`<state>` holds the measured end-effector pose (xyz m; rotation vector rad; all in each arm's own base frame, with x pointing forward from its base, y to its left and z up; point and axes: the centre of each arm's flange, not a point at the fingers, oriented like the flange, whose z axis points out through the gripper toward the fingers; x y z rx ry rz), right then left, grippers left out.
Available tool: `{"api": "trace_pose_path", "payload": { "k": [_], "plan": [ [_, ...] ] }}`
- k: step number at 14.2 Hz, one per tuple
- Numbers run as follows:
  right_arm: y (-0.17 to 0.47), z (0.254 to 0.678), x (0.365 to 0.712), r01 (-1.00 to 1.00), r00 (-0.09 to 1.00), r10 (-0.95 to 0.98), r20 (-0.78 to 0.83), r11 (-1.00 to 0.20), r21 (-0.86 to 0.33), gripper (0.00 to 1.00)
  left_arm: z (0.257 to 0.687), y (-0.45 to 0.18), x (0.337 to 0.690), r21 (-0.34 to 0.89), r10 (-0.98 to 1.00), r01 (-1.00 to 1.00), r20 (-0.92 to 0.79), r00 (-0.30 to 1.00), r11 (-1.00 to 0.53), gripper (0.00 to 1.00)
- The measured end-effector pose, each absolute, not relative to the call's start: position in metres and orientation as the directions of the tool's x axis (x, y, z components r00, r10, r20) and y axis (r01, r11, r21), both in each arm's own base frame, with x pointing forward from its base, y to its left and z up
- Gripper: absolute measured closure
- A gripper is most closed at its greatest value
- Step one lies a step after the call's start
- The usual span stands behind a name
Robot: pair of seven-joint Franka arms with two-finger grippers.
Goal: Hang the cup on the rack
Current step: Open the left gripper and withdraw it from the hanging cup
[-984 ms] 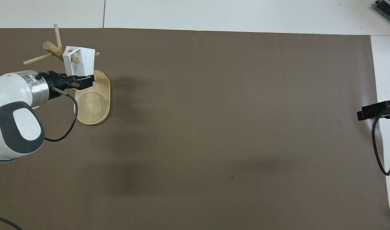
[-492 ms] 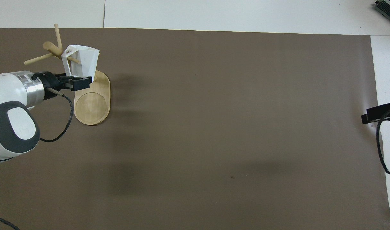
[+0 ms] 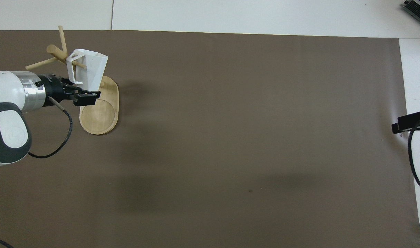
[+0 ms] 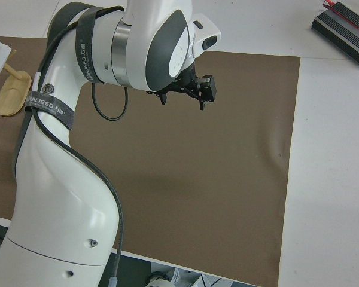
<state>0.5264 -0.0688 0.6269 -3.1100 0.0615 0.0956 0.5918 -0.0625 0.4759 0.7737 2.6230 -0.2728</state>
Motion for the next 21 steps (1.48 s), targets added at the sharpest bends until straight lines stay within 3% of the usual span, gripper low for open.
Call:
{"api": "trace_pose_path", "payload": {
  "k": [5,11,16,21],
  "plan": [
    [-0.070,0.627,0.531,-0.042,0.999,-0.041,-0.029,-0.999,-0.025,0.00,0.521,-0.061,0.566,0.049,0.783,0.838,-0.391,-0.484,0.543,0.00],
    [-0.072,0.630,0.534,0.033,0.999,0.033,0.007,-0.999,-0.021,0.00,0.546,-0.071,0.538,0.149,0.962,0.981,-0.225,0.158,-0.126,0.00],
    [-0.072,0.629,0.534,0.016,1.000,0.016,0.006,-1.000,-0.021,0.00,0.553,-0.068,0.531,0.140,0.668,0.670,-0.062,0.741,-0.729,0.00],
    [-0.073,0.629,0.535,0.015,1.000,0.014,0.010,-1.000,-0.020,0.00,0.573,-0.051,0.533,0.122,0.296,0.292,0.010,0.955,-0.949,0.00]
  ]
}}
